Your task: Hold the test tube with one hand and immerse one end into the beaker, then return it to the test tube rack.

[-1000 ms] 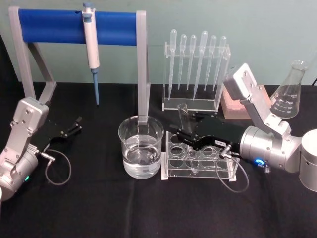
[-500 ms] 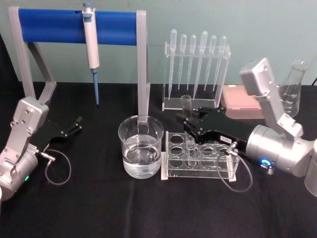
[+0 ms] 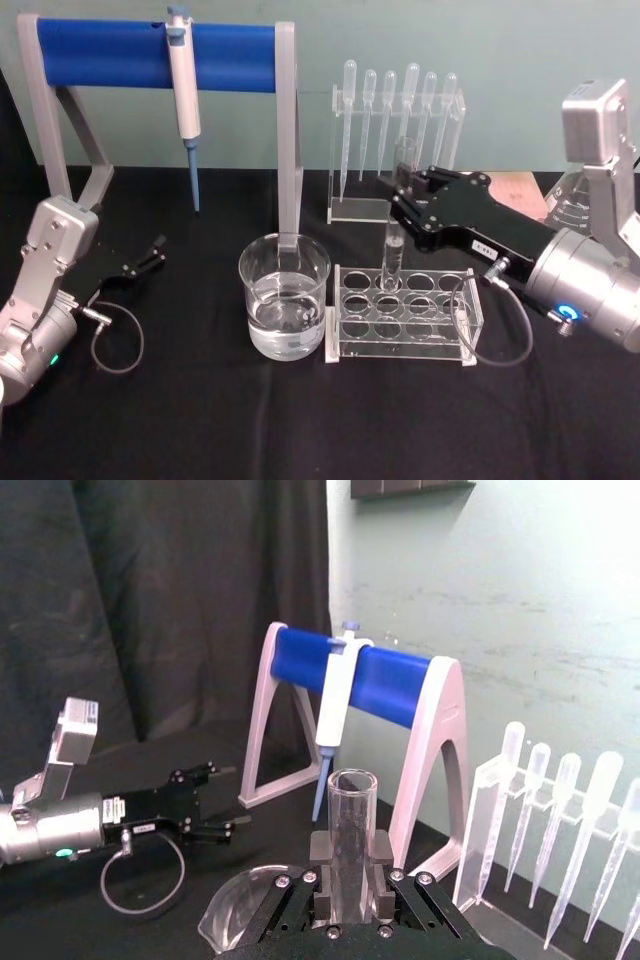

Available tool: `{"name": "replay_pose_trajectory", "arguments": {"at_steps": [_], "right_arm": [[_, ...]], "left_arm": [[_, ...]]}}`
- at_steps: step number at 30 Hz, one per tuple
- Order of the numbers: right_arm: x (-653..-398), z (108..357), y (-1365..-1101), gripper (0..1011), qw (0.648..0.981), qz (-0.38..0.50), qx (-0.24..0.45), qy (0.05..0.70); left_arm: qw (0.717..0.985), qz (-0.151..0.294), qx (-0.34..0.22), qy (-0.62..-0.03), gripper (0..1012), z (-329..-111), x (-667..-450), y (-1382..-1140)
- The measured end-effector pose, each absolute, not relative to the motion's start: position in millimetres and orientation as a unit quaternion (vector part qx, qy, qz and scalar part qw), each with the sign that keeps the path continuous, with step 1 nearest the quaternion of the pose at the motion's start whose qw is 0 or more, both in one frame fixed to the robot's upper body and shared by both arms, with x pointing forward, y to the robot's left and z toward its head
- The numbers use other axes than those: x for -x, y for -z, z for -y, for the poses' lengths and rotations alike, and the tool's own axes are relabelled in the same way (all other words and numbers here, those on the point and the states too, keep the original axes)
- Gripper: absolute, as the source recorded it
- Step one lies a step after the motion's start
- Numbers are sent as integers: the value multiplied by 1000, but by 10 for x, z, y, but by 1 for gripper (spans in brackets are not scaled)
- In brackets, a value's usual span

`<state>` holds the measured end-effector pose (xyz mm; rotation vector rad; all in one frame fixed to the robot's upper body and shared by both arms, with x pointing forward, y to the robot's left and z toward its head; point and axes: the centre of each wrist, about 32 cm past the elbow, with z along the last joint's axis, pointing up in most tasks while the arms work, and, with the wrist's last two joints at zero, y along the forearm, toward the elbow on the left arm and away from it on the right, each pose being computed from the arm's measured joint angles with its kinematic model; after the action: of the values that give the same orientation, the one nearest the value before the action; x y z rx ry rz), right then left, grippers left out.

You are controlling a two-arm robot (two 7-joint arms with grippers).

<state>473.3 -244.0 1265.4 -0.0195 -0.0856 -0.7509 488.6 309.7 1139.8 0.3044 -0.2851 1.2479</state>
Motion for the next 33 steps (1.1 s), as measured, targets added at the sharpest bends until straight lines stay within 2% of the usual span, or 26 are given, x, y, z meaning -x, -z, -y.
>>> {"name": "replay_pose_trajectory", "arguments": {"at_steps": [33], "right_arm": [[-4718,2449,-12654,224,927,44,5,373]], "left_arm": [[791,132,-141,-580,1000,-3097,-4886,-11398]]}}
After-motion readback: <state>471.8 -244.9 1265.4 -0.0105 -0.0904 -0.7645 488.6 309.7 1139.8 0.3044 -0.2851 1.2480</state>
